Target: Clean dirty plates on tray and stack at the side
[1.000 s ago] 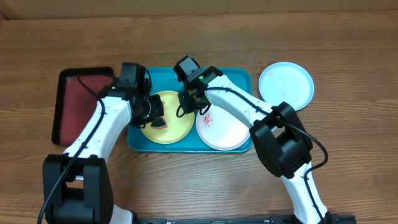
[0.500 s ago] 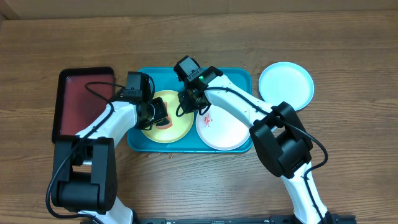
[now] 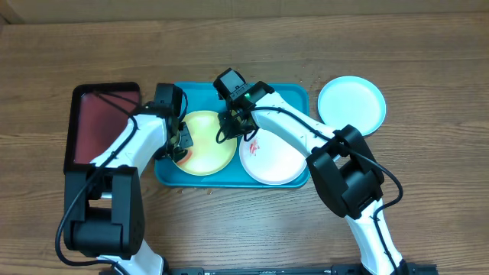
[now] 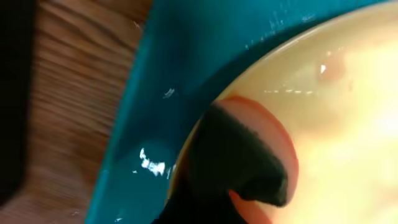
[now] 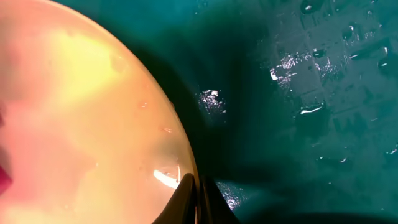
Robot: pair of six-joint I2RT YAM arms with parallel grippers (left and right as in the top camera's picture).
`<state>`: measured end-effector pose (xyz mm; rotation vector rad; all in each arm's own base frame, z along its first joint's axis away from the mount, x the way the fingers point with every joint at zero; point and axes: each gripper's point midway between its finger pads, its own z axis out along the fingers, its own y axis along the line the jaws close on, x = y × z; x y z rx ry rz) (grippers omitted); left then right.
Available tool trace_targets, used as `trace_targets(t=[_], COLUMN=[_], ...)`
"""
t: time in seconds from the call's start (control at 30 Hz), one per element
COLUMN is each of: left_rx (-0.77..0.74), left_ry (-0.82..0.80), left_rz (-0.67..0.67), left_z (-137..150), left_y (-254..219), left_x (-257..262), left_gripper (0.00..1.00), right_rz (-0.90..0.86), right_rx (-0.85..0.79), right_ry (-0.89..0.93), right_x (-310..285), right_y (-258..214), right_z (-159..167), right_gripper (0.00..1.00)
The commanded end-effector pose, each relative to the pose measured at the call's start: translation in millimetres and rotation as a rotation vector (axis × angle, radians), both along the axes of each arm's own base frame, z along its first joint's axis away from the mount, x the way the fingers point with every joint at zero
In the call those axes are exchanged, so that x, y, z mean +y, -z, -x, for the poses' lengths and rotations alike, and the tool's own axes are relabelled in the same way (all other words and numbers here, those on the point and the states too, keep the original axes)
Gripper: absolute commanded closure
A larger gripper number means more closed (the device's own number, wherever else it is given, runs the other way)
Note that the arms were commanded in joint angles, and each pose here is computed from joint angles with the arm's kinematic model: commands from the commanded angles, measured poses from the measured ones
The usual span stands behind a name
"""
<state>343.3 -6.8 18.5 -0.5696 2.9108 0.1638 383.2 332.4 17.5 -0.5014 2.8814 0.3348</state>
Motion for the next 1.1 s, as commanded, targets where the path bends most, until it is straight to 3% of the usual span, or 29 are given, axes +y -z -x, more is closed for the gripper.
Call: trace_targets(t=[0.0,0.23,0.5,0.67,0.8,1.07], left_rx=[-0.059,-0.113,-0.062,0.02,0.073,0.038], left_ry=[-0.014,0.088,0.116,0.087,0.078,0.027], left_rz=[-0.042,0.362,0.398,0.298,0.121,-0.227], left_z=[-25.0,-42.1,-36.9,-28.9,-20.0,-24.0], left_y=[-17.5,-25.5,-7.8,26.6,41.4,-12.1], left_x=[10.2,-65.1,-82.4,-65.4,-34.1,29.0], left_gripper=[0.96,0.96,0.96,0.96,0.95,0.96], right_rz=[0.041,0.039,0.032,0.033,0.035,0.035], right_rx=[0.001,-0.001,-0.009,-0.009,-0.006,-0.006], right_ry=[0.035,0.035,0.035,0.035,0.035,0.035], right_x=[-13.1,-12.7,-11.1,-11.3,-11.8,-11.8], right_y=[10.9,10.8,10.0,10.1,10.4,10.4], right_z=[-4.8,-5.4,-7.3,-7.1,-6.4,-6.5], right_gripper=[0.96,0.96,0.96,0.96,0.96,0.96])
